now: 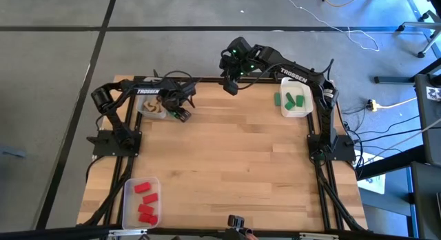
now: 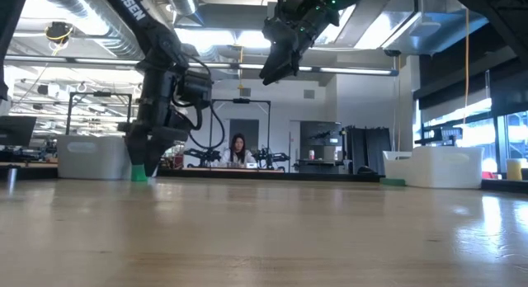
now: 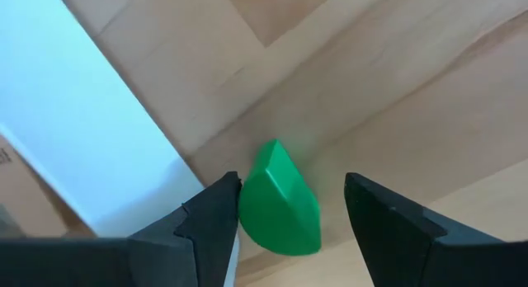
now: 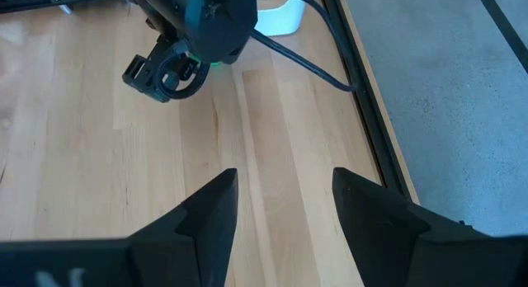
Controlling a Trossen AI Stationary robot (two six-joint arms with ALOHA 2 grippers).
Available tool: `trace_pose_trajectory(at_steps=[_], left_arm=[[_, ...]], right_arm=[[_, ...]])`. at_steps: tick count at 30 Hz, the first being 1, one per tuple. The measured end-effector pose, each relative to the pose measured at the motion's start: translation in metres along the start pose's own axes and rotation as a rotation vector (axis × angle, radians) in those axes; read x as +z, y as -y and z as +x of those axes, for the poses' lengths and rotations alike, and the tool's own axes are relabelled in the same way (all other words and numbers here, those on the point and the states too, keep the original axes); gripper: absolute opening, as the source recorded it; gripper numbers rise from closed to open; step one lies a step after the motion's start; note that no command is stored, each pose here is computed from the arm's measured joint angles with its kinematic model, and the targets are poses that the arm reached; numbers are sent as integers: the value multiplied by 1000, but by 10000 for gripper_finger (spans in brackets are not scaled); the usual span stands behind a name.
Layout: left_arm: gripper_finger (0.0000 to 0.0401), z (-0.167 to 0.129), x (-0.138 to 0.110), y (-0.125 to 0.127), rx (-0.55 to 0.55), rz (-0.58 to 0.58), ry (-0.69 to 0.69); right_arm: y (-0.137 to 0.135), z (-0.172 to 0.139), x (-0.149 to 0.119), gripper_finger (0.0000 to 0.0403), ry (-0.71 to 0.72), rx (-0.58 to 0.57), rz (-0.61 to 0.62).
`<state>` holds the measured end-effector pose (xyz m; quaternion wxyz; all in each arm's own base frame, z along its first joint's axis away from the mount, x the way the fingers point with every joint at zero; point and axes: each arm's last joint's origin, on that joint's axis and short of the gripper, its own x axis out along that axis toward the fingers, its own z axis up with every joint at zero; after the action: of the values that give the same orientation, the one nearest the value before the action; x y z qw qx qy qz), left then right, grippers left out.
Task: Sort & place blocks by color
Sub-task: Put the green block into the white bin
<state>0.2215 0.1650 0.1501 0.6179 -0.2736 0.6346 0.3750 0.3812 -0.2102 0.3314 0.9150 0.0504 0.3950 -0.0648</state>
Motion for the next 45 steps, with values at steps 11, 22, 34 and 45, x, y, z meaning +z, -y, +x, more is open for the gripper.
trace_pose_trajectory(at_steps=[11, 22, 34, 45], left_arm=[[199, 3, -3, -1, 35, -59, 0], [111, 3, -3, -2, 43, -57, -3], [81, -9, 6, 6, -64, 22, 23], [81, -80, 48, 7, -133, 223, 205]], right_arm=[[0, 0, 0, 199, 0, 0, 0], [0, 0, 0, 199, 0, 0, 0], [0, 0, 0, 199, -1, 0, -23], [-5, 0, -1, 199, 16, 129, -149]])
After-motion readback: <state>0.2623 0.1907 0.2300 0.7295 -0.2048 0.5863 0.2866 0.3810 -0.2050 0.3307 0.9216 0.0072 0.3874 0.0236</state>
